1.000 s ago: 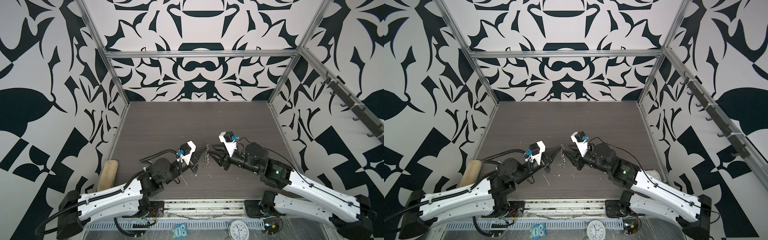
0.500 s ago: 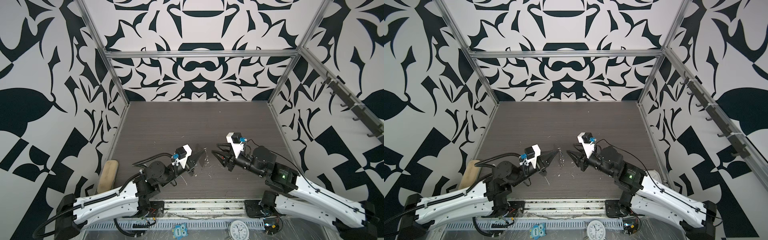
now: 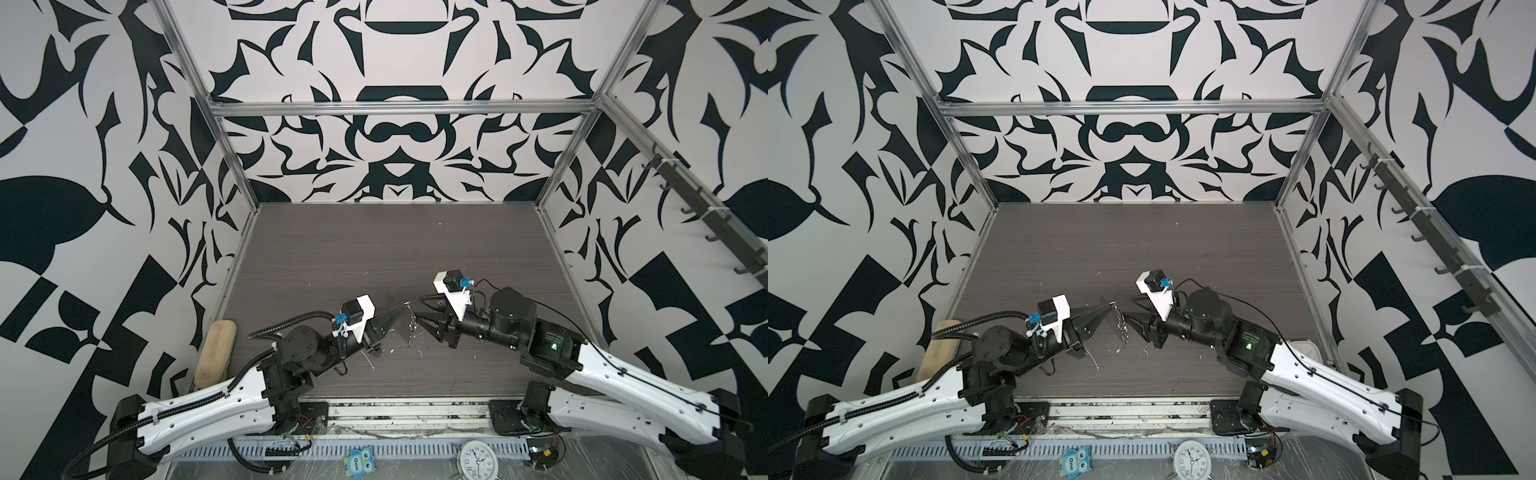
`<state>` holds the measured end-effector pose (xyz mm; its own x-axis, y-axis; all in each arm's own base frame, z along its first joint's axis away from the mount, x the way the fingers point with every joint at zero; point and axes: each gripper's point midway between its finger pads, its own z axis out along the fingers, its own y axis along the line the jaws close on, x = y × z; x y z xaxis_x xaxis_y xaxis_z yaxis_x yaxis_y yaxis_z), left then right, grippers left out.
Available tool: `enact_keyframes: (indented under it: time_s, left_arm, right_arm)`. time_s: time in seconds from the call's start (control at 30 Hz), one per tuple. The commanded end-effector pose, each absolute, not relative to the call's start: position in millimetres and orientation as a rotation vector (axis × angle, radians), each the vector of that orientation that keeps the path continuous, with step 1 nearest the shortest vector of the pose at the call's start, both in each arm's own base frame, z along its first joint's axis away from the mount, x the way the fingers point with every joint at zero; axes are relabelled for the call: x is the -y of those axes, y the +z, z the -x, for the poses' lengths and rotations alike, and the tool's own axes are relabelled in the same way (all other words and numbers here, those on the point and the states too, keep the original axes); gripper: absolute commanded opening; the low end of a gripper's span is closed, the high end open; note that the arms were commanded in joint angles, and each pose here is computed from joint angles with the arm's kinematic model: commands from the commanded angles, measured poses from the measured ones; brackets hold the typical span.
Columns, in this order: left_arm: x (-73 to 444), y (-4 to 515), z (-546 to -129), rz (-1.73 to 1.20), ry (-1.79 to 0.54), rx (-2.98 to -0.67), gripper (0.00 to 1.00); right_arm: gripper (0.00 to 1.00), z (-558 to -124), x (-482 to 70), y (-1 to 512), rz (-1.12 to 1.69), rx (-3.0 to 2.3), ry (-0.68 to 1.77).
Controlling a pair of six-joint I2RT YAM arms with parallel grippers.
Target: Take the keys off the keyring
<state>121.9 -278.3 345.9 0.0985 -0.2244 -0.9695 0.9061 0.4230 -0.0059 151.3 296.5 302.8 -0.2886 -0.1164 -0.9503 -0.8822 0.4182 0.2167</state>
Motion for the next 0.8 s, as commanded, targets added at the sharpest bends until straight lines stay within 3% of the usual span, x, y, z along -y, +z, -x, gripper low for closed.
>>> enact_keyframes:
  time_s: [0.0,0.77]
  left_arm:
    - [277,348,-119,-0.734,-0.979,-1.156,0.00]
    - [272,349,-113,-0.759,-0.993,-1.155,0.00]
  right_arm:
    - [0.49,-144,-304,341,0.901,-1.570,1.004]
    - [0.41,-131,-279,384,0.889,-1.457,0.884]
